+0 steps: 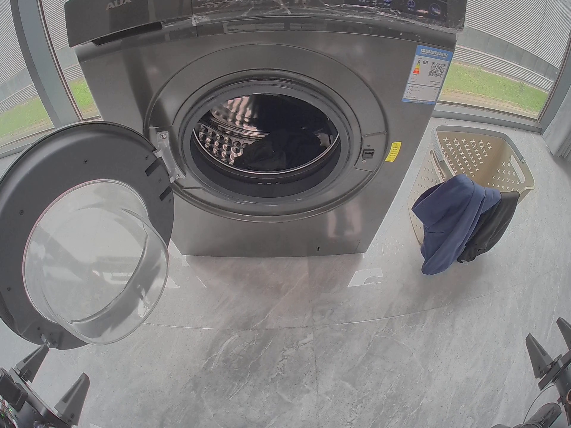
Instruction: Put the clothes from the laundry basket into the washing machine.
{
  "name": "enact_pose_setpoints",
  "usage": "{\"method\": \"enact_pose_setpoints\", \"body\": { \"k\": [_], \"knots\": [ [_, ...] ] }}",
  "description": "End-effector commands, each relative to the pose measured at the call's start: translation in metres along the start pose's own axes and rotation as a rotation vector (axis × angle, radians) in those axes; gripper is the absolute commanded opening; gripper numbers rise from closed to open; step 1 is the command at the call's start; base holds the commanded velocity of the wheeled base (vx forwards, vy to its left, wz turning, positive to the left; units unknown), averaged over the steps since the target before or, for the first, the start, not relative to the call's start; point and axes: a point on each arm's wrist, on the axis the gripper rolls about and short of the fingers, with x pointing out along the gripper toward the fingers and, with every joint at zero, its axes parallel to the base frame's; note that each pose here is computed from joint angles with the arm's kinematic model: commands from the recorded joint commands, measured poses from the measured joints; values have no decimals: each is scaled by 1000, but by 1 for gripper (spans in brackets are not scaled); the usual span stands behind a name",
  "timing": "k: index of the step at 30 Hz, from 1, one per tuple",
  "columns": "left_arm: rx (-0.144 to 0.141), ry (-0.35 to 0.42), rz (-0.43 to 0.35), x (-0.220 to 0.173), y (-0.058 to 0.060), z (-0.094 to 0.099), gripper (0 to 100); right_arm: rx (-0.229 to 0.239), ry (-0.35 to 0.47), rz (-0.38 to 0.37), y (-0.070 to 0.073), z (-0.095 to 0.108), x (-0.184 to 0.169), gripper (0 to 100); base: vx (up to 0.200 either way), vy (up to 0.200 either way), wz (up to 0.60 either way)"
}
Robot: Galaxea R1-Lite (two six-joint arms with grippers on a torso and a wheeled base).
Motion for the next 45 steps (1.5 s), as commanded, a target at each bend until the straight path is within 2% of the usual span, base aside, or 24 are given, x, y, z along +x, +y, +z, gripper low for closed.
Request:
{"method": "enact_pose_setpoints", "body": {
  "k": [1, 5, 6, 7, 9, 11, 13, 14, 16, 18, 20, 25, 29, 45],
  "knots": [
    [0, -37, 36, -15, -1, -20, 100, -5, -49, -61, -3, -20, -19, 100, 0, -200, 0],
    [8, -42, 62, -15, -1, -20, 100, -10, -60, -59, -3, -28, -28, 100, 0, -50, 0],
    [19, -52, 91, -15, -2, -20, 100, -7, -68, -80, -2, -30, -30, 100, 0, 0, 0],
    [66, -81, 111, -17, -4, -21, 100, -12, -95, -82, 0, -32, -32, 100, 0, 0, 0],
    [100, -94, 70, -18, -6, -22, 100, -12, -98, -77, 0, -32, -32, 100, 0, 0, 0],
    [100, -90, 55, -18, -6, -22, 100, -16, -99, -73, -1, -32, -32, 100, 0, 0, 0],
    [96, -94, 93, -19, -6, -22, 100, -16, -99, -60, 0, -33, -31, 100, 0, 0, 0],
    [115, -86, 140, -19, -4, -23, 100, -16, -100, -60, -1, -33, -31, 100, 0, 0, 0],
    [149, -74, 187, -19, -3, -24, 100, -16, -105, -57, 0, -33, -31, 100, 0, 0, 0],
    [151, -40, 188, -20, -2, -29, 100, -41, -88, -33, 0, -36, -30, 100, 0, 0, 0],
    [145, -31, 182, -21, -2, -29, 100, -94, -93, 27, 1, -36, -31, 100, 0, 0, 0],
    [126, -39, 189, -21, -2, -29, 100, -82, -96, 24, 1, -36, -31, 100, 0, 0, 0],
    [123, -40, 191, -21, -2, -29, 100, -80, -96, 24, 1, -36, -31, 100, 0, 0, 0],
    [89, -44, 208, -21, -2, -29, 100, -80, -96, 24, 1, -36, -31, 100, 0, -200, 0]
  ]
}}
